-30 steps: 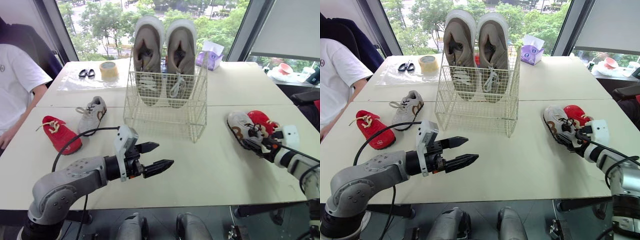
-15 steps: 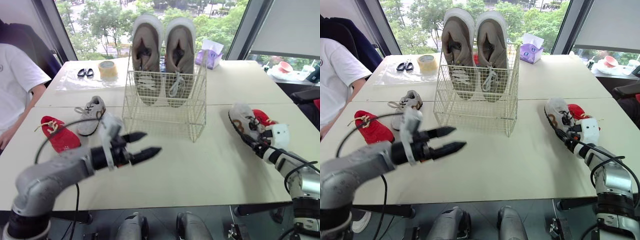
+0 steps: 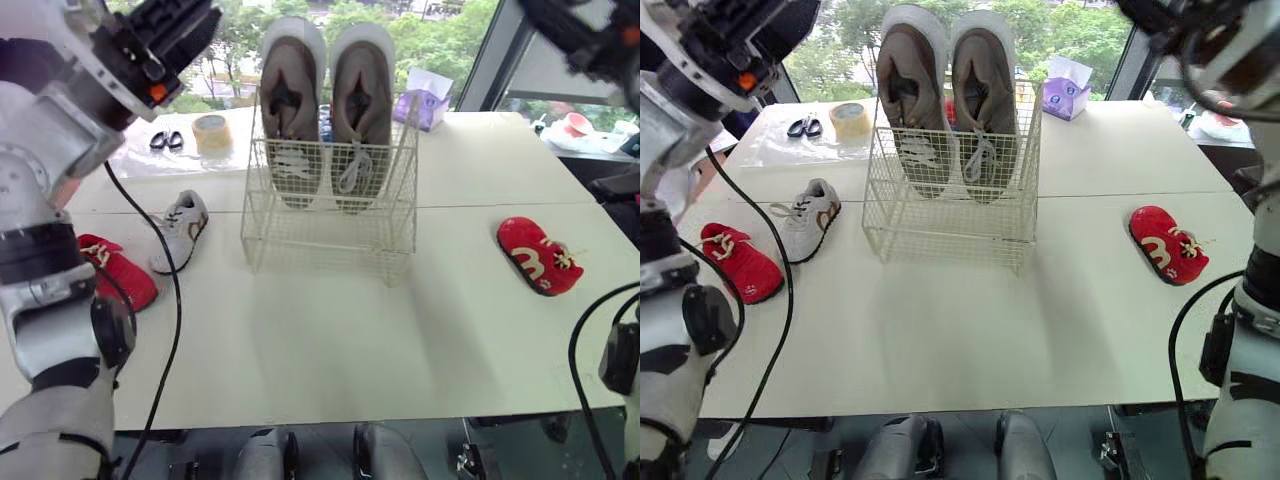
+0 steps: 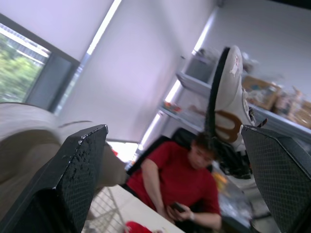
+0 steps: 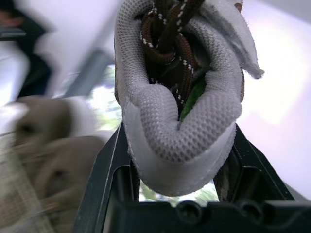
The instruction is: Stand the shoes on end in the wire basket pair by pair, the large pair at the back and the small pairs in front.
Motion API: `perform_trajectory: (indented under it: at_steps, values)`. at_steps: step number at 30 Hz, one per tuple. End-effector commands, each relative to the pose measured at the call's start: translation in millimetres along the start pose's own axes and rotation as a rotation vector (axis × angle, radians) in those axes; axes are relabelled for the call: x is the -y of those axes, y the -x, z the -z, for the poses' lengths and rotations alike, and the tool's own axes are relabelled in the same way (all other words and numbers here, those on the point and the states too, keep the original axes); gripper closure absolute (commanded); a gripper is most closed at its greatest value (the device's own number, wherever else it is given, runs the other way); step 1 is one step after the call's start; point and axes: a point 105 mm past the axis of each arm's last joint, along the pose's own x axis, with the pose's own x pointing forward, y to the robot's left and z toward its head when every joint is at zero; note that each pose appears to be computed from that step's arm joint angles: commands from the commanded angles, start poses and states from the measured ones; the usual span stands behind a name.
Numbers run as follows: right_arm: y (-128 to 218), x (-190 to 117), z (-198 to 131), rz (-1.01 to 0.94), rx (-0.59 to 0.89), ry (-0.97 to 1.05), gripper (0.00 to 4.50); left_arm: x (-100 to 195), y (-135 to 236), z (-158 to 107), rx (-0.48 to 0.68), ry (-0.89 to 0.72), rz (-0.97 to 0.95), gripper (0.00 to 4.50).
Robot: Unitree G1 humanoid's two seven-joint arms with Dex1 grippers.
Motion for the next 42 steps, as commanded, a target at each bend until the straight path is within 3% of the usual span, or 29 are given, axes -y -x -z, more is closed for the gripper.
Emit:
perform_trajectory:
  at_steps: [1,15,18,24,25,28,30,32,34,39,42]
  values:
    - [-8.4,-11.6,-14.8,-0.139,0.043,0.117,2.96,16.3,-4.3,-4.7,-0.081,-0.049,0.084,0.0]
    - [-31.3,-55.1,0.3,-0.386,0.106,0.22,2.96,40.6,-23.2,16.8,-0.256,-0.042,0.25,0.0]
    - [-32.8,-57.7,0.2,-0.392,0.114,0.222,2.97,34.6,-23.7,24.0,-0.282,-0.035,0.246,0.91]
    - [-33.2,-60.3,-1.0,-0.392,0.121,0.224,2.97,33.6,-24.1,15.7,-0.248,-0.016,0.258,3.89]
    - [-33.0,-60.8,-0.9,-0.392,0.12,0.228,2.97,32.6,-23.7,15.2,-0.238,-0.013,0.256,4.17]
    - [-31.7,-58.4,1.7,-0.371,0.106,0.213,2.97,28.3,-21.3,14.2,-0.191,0.001,0.239,4.21]
    - [-30.1,-53.3,4.6,-0.331,0.095,0.17,2.03,28.3,-19.8,11.1,-0.149,0.012,0.235,4.21]
    - [-23.1,-42.6,13.8,-0.251,0.067,0.079,1.28,30.0,-18.3,5.1,-0.071,0.02,0.231,4.21]
    - [-13.3,-33.5,24.0,-0.153,0.057,-0.079,0.12,32.4,-15.7,-1.0,0.027,0.023,0.225,4.21]
    - [-9.1,-38.2,25.9,0.125,0.281,-0.735,0.05,38.2,-14.1,-16.4,0.322,0.056,0.218,4.21]
    - [-17.1,-47.4,10.5,0.181,0.496,-1.139,0.05,41.1,-19.8,-9.6,0.402,0.113,0.231,4.21]
